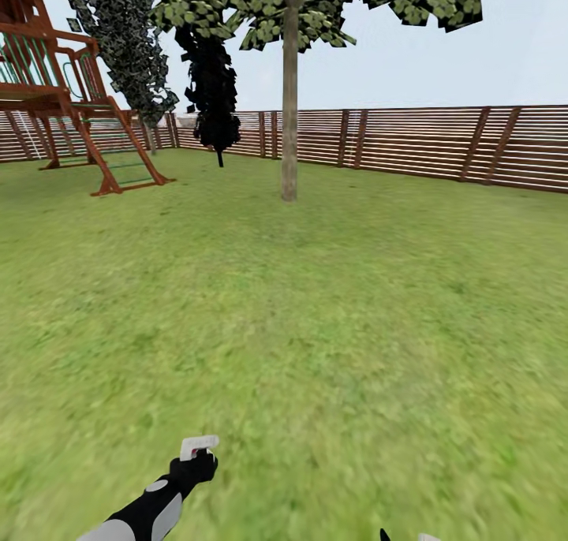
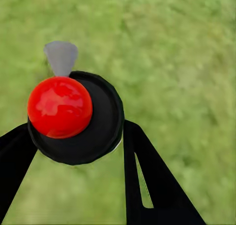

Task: In the garden, pick up the pesticide atomizer on the floor and spray pesticide onto both trees until each tree trunk is fully covered.

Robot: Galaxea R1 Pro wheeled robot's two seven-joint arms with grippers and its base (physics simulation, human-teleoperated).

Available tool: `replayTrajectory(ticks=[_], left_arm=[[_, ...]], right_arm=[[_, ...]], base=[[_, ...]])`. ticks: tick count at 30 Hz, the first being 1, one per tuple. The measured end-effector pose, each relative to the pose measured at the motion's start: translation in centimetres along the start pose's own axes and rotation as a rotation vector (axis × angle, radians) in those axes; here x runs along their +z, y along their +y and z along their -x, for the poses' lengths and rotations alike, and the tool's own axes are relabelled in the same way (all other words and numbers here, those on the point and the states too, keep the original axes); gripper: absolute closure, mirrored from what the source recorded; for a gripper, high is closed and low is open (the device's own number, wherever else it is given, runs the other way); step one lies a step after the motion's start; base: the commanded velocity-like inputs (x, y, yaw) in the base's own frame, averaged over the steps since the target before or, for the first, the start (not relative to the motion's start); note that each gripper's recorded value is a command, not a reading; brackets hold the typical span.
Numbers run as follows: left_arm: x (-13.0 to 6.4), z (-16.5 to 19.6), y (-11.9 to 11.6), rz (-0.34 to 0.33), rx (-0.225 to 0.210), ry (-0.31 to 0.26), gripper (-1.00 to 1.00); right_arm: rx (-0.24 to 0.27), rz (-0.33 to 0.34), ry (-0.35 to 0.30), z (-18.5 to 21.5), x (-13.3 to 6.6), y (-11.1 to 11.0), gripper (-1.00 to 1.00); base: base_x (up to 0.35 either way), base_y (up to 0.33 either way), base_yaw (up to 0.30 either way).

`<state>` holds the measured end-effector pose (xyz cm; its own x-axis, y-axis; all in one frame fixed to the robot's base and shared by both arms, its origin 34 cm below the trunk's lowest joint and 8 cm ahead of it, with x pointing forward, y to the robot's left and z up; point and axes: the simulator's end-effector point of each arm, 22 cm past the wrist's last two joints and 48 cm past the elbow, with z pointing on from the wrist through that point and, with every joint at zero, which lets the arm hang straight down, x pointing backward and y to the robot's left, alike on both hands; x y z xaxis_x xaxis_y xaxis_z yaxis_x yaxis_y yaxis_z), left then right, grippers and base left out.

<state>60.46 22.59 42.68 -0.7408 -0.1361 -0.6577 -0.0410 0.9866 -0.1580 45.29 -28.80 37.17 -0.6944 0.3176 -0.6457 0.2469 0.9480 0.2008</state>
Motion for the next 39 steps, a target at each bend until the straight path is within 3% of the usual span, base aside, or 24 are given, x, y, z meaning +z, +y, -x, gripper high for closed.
replayTrajectory(ticks=[39], left_arm=[[0.01, 0.05, -0.01, 0.0, 0.0, -0.001, 1.0]], right_arm=[[0.0, 0.0, 0.0, 0.0, 0.0, 0.0, -1.0]], base=[[0.337, 0.0, 0.0]])
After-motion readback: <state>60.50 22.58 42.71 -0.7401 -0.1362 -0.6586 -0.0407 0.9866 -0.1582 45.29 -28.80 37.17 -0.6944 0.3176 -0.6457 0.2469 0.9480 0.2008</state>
